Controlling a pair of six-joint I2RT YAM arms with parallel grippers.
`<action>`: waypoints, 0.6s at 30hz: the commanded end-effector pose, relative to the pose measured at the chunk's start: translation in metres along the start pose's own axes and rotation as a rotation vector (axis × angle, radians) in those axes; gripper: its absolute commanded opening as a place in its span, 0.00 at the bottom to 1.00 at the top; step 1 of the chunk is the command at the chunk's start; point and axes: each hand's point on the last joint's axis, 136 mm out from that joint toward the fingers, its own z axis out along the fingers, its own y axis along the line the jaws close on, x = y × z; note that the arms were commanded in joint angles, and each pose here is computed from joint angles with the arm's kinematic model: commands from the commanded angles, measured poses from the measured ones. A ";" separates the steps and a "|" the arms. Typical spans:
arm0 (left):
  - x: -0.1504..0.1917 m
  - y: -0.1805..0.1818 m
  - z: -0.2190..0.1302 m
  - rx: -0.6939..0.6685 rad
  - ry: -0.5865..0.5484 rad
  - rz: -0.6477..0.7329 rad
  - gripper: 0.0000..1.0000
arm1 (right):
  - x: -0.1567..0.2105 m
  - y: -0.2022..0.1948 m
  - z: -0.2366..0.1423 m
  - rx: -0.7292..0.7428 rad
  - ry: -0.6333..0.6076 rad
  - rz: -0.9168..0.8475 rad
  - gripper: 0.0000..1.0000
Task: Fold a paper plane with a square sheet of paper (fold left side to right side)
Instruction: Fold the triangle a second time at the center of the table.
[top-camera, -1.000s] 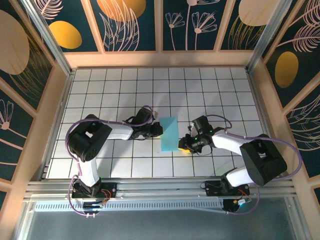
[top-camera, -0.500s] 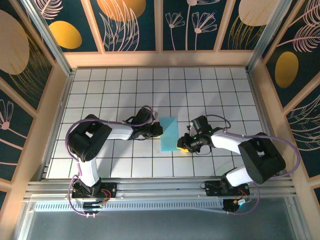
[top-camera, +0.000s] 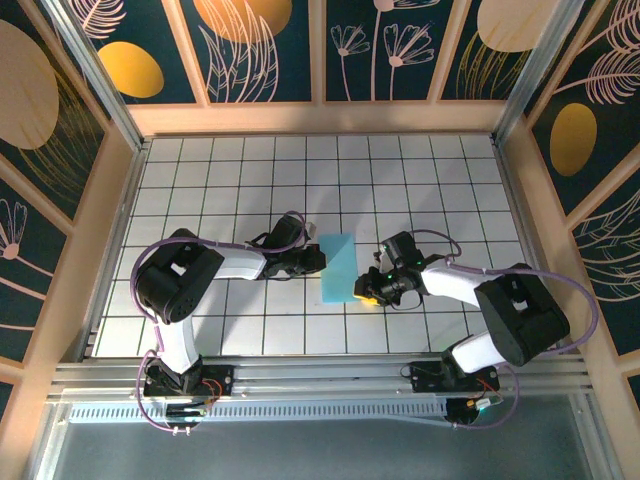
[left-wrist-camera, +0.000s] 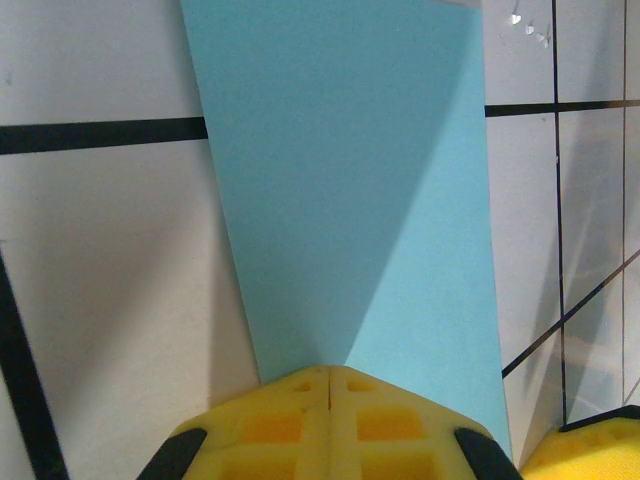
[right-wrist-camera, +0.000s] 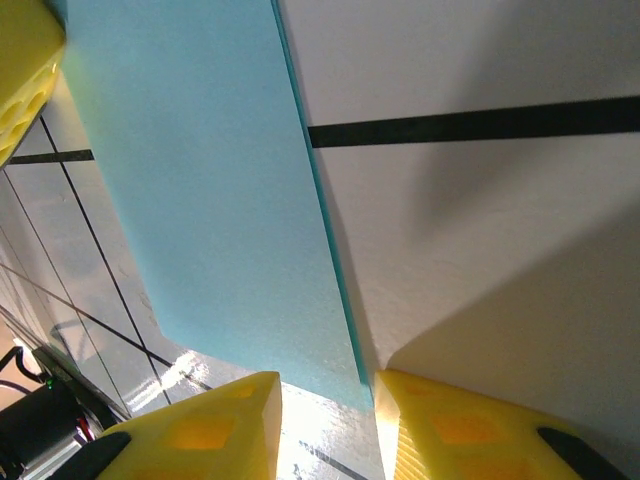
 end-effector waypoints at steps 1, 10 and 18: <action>0.013 0.018 0.010 -0.063 0.035 -0.003 0.01 | 0.006 0.008 0.009 -0.028 0.035 -0.017 0.31; 0.012 0.017 0.009 -0.063 0.034 0.002 0.01 | -0.003 0.022 0.007 -0.087 0.007 -0.032 0.31; 0.013 0.017 0.010 -0.066 0.038 0.004 0.01 | -0.006 0.021 0.003 -0.061 -0.009 -0.049 0.31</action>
